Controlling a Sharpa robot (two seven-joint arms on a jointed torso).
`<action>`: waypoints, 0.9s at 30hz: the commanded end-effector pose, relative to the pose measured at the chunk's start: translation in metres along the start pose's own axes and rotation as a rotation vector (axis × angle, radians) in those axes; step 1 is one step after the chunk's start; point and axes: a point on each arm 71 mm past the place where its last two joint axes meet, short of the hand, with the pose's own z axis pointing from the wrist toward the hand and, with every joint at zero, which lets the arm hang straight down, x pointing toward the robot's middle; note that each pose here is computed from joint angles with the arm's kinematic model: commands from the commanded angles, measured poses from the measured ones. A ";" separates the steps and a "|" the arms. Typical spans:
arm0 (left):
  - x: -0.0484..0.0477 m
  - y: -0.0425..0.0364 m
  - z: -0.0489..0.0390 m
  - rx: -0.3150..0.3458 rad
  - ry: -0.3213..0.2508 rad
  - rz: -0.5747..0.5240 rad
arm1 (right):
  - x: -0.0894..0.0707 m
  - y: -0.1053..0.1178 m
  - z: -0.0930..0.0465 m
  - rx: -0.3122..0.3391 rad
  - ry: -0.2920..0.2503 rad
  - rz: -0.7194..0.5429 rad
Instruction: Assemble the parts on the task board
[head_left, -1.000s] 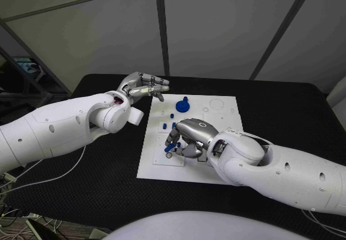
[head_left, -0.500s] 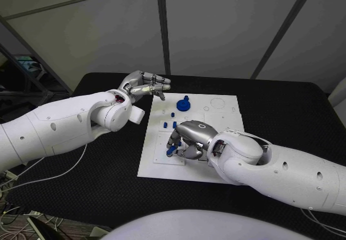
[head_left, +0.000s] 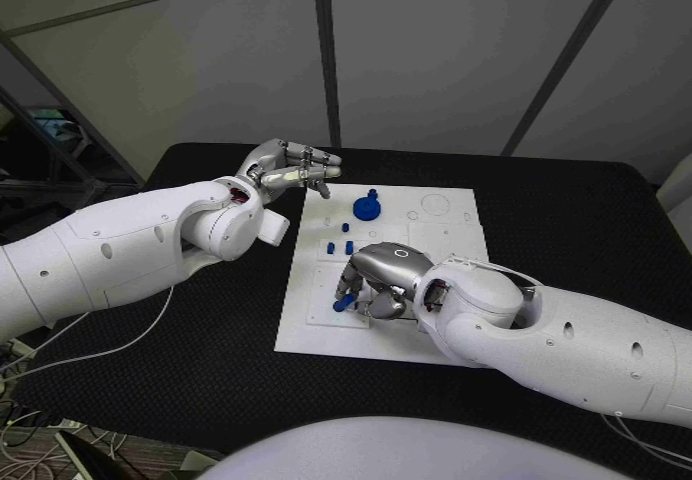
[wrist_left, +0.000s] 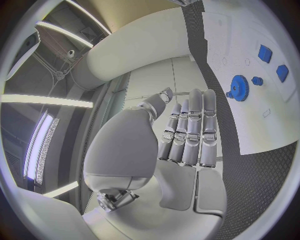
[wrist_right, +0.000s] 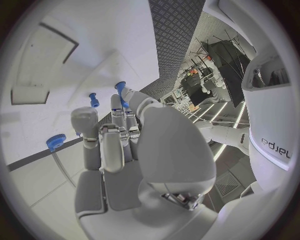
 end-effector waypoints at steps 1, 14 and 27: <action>0.0013 -0.0013 0.0006 0.005 0.011 -0.008 | 0.002 -0.001 0.001 0.017 0.023 -0.046; 0.0015 -0.0012 0.0004 0.002 0.015 -0.008 | 0.011 0.007 0.004 -0.004 0.034 -0.055; 0.0009 -0.0009 0.0002 -0.001 0.017 -0.009 | 0.009 0.006 0.004 0.009 -0.011 -0.054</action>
